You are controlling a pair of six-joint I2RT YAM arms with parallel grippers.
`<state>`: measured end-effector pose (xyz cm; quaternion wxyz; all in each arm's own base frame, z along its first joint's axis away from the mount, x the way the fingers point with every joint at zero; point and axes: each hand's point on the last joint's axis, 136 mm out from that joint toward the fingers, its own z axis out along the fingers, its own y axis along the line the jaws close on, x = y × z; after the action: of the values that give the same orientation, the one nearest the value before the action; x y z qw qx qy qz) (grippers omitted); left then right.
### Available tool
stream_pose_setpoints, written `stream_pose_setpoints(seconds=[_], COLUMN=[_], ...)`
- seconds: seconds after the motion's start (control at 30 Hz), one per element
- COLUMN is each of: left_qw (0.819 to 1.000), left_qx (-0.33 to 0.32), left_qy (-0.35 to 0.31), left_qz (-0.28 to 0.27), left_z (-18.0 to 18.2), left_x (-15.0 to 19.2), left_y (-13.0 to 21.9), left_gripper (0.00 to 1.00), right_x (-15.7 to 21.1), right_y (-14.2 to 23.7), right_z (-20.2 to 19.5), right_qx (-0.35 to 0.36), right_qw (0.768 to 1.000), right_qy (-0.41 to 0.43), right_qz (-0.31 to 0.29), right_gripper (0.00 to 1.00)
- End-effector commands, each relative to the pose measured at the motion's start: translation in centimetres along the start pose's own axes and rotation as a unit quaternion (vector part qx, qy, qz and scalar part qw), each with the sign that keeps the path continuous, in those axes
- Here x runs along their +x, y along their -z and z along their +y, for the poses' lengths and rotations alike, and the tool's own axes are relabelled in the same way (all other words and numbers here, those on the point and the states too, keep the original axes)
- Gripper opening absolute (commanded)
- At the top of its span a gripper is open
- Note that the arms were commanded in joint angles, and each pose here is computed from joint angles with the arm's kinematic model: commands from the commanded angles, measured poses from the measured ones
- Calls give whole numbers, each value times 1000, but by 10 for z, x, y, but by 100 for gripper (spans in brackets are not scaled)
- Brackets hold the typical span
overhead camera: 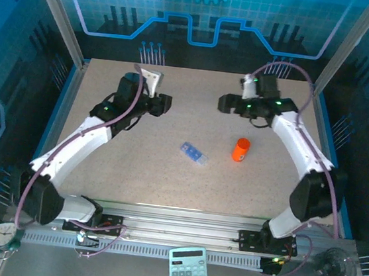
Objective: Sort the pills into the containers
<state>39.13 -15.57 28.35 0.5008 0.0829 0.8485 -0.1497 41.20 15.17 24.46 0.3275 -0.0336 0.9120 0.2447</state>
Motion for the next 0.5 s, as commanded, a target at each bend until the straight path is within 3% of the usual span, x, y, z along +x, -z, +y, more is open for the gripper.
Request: stream_pose_setpoints(seconds=[0.0,0.23,0.47], left_qw=[994,971,964], left_qx=[-59,-149,-194], left_qy=[-4,-29,-4], left_qz=[-93,-184,-183], left_z=[28,78,130], left_x=[-31,-16,42], left_y=[24,41,32], left_gripper=[99,99,99], right_x=[-9,-6,24], right_y=[33,76,76], right_z=[-34,-117,-178], right_qx=[37,168,281], right_qw=[998,971,932], right_qy=[-31,-97,-110], right_qz=[-49,-143,-203], right_gripper=[98,100,100])
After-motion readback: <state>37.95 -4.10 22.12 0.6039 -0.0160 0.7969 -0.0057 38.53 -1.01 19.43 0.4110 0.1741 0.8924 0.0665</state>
